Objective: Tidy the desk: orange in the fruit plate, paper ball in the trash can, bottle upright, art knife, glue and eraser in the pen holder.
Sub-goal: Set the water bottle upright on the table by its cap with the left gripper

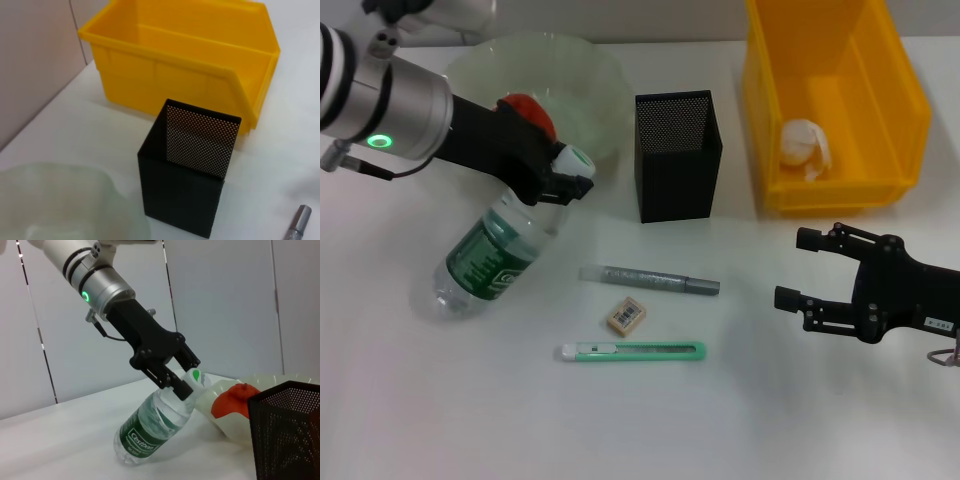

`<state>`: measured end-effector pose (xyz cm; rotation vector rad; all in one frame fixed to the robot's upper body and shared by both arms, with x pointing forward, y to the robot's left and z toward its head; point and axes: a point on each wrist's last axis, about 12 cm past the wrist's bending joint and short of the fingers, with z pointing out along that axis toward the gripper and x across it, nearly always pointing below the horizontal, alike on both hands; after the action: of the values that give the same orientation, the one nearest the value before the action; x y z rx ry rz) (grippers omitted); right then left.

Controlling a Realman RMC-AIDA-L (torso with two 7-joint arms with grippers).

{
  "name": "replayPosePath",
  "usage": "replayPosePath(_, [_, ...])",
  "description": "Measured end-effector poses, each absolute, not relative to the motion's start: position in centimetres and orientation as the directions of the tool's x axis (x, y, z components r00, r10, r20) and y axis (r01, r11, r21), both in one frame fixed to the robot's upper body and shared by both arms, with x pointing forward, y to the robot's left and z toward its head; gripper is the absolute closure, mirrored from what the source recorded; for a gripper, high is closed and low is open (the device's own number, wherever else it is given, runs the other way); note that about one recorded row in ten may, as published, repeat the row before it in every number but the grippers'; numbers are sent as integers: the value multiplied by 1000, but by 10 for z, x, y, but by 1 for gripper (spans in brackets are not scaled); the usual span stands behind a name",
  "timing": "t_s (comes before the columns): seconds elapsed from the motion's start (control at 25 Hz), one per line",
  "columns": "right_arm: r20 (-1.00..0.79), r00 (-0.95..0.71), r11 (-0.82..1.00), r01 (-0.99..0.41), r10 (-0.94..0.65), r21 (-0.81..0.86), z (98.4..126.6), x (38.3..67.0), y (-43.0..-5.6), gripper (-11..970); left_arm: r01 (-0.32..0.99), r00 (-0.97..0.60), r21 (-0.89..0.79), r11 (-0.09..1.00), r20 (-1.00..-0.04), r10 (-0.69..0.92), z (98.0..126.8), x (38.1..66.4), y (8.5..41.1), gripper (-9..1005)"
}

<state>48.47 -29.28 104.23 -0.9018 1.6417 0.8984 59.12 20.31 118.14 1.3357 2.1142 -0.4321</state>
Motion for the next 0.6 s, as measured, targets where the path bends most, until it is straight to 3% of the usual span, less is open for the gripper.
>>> replayPosePath(0.6, [-970, -205, 440, -889, -131, 129, 1042, 485, -292, 135, 889, -313, -5, 459, -737, 598, 1200, 581, 236, 554])
